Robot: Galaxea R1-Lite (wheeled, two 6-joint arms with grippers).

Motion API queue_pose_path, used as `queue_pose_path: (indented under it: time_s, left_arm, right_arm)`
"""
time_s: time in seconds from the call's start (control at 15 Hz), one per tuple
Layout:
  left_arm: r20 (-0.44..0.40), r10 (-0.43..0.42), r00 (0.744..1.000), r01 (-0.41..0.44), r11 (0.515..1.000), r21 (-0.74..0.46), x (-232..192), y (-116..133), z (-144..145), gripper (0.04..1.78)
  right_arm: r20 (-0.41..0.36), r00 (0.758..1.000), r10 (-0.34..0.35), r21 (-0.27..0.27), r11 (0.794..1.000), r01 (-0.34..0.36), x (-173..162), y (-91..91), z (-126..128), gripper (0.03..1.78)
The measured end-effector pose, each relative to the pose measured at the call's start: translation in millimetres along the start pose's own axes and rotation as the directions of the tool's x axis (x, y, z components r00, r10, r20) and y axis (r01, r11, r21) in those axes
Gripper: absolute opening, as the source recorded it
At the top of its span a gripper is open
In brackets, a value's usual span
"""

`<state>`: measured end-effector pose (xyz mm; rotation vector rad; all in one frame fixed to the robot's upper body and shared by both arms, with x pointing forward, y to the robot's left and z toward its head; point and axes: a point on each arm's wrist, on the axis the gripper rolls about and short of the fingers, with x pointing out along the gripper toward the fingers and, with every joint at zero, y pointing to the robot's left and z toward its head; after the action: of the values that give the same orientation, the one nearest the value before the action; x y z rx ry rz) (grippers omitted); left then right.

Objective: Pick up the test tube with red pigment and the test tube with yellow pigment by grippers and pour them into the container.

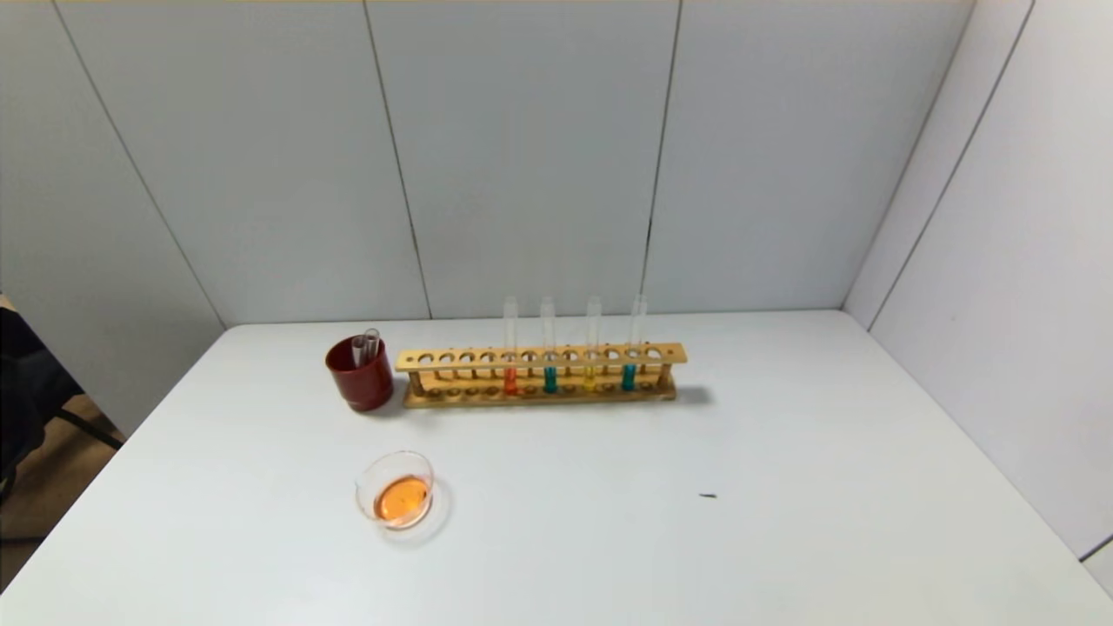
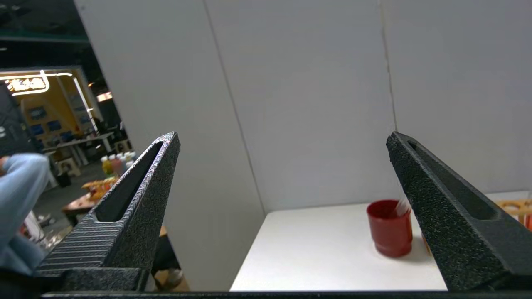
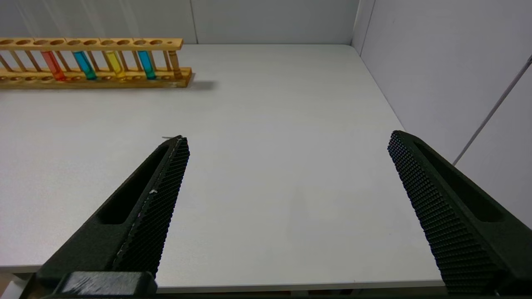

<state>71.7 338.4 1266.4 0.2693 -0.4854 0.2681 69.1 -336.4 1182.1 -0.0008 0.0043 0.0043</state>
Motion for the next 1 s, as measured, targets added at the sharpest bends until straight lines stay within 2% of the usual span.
queue_pose_path:
  time_s: [0.13, 0.27, 0.4, 0.53, 0.6, 0.67, 0.87, 1.0]
  left_arm:
    - [-0.058, 0.01, 0.998, -0.011, 1.0, -0.004, -17.6, -2.1, -16.7, 1.75]
    - [-0.191, -0.022, 0.981, 0.022, 1.0, -0.001, -27.2, -6.8, -36.0, 1.75]
    - [-0.32, -0.118, 0.94, 0.122, 0.992, -0.008, -35.0, -12.4, -52.8, 1.75]
    - [-0.367, -0.268, 0.891, 0.257, 0.963, -0.081, -40.4, -17.6, -61.6, 1.75]
    - [-0.403, -0.339, 0.85, 0.318, 0.941, -0.12, -43.9, -20.2, -67.2, 1.75]
    - [-0.408, -0.368, 0.835, 0.34, 0.929, -0.143, -45.1, -21.1, -68.5, 1.75]
    - [-0.408, -0.363, 0.838, 0.294, 0.929, -0.222, -45.2, -21.1, -68.9, 1.75]
    - [-0.412, -0.354, 0.84, 0.281, 0.932, -0.227, -45.2, -20.9, -69.1, 1.75]
  right_arm:
    - [0.0, 1.0, 0.0, 0.0, 1.0, 0.0, 0.0, 0.0, 0.0, 1.75]
    - [0.0, 1.0, 0.0, 0.0, 1.0, 0.0, 0.0, 0.0, 0.0, 1.75]
    - [0.0, 1.0, 0.0, 0.0, 1.0, 0.0, 0.0, 0.0, 0.0, 1.75]
    - [0.0, 1.0, 0.0, 0.0, 1.0, 0.0, 0.0, 0.0, 0.0, 1.75]
    - [0.0, 1.0, 0.0, 0.0, 1.0, 0.0, 0.0, 0.0, 0.0, 1.75]
    - [0.0, 1.0, 0.0, 0.0, 1.0, 0.0, 0.0, 0.0, 0.0, 1.75]
    - [0.0, 1.0, 0.0, 0.0, 1.0, 0.0, 0.0, 0.0, 0.0, 1.75]
    - [0.0, 1.0, 0.0, 0.0, 1.0, 0.0, 0.0, 0.0, 0.0, 1.75]
